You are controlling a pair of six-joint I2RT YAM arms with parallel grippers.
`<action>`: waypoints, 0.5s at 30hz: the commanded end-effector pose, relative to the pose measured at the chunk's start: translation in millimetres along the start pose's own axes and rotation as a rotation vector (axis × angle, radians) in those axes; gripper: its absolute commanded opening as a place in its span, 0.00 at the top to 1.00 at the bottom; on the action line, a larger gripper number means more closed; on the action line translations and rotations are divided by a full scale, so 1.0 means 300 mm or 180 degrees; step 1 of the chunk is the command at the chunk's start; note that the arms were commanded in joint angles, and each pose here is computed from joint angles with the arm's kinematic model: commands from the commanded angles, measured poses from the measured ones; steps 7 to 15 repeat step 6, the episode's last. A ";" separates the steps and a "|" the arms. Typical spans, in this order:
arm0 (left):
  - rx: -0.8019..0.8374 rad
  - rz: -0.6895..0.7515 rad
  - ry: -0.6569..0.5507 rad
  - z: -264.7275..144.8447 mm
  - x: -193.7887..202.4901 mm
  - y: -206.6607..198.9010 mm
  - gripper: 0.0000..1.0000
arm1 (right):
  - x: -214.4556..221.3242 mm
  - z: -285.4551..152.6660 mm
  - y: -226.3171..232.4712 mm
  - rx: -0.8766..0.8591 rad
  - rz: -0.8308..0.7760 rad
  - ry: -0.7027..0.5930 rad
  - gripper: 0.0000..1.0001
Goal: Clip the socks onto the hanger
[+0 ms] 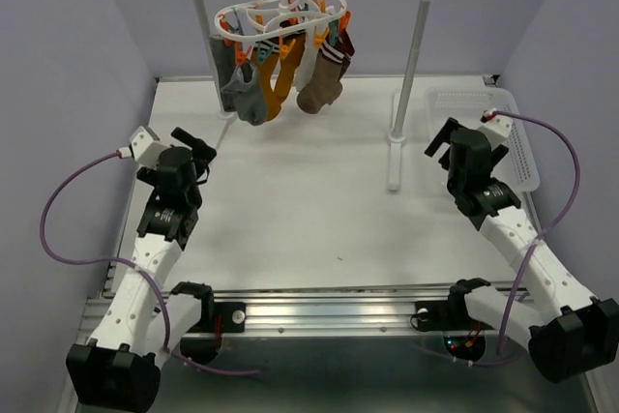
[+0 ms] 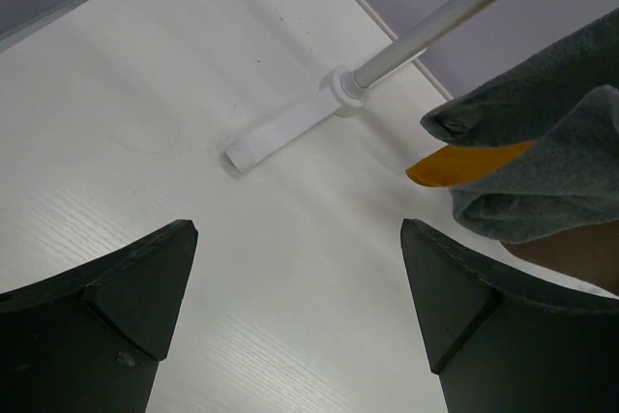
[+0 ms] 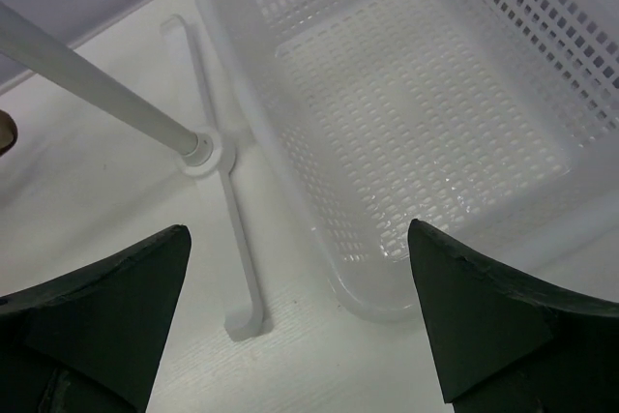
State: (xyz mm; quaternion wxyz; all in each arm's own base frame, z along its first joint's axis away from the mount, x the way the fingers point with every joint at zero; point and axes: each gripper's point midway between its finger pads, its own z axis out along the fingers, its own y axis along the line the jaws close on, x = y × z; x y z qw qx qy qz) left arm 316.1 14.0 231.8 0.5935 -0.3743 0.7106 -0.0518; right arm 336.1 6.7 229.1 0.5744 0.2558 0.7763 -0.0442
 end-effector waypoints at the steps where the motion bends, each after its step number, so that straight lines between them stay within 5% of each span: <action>1: 0.0050 -0.0223 -0.0242 -0.032 -0.080 -0.014 0.01 | -0.096 -0.042 -0.039 0.0125 0.0278 -0.0337 0.00; 15: 0.0079 -0.0217 -0.0267 -0.037 -0.085 -0.015 0.01 | -0.092 -0.050 -0.065 0.0189 0.0324 -0.0398 0.00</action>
